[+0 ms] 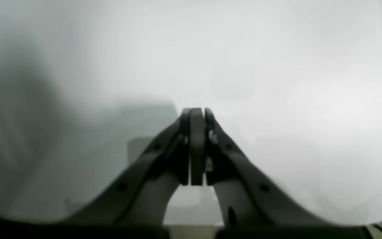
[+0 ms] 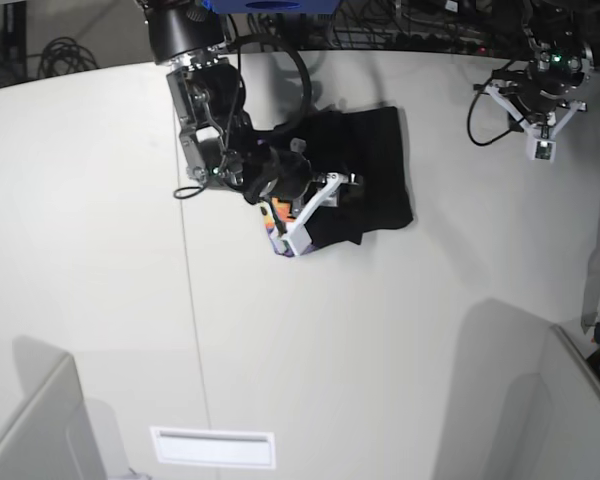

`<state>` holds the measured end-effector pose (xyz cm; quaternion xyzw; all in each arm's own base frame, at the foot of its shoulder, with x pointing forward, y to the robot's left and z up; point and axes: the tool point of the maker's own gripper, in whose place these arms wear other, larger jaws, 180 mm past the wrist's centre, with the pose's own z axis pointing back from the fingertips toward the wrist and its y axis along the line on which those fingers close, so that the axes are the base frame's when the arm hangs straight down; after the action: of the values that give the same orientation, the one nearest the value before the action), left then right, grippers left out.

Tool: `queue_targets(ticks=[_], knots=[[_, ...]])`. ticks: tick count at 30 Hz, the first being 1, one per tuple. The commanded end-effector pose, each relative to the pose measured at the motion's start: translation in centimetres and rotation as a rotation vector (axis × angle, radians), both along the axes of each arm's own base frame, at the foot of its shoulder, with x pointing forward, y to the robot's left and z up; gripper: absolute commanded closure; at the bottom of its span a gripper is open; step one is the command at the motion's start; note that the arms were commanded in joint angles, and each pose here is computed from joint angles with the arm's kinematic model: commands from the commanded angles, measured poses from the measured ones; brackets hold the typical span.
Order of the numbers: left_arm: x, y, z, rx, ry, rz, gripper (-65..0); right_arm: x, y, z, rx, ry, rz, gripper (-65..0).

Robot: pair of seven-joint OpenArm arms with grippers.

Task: Fold the T-shirt properly
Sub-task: 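Hold the bundle with the right gripper and flip it over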

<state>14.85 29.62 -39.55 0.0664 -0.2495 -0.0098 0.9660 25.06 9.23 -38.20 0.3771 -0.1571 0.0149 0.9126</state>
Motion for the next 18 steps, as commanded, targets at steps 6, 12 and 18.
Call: queue_targets(ticks=[6, 12, 18], knots=[[-0.4, 4.5, 2.5, 0.084, -0.05, 0.065, 0.0, -0.5, 3.8, 3.5, 0.048, -0.109, 0.113, -34.4], [-0.5, 4.9, 2.5, 0.091, -0.004, 0.073, 0.0, -1.2, 6.0, 4.5, 0.026, -0.119, 0.175, -34.4], [-0.4, 4.8, 2.5, 0.089, -0.007, 0.072, 0.0, -2.1, 7.6, 5.2, 0.018, -0.149, 0.258, -34.4]])
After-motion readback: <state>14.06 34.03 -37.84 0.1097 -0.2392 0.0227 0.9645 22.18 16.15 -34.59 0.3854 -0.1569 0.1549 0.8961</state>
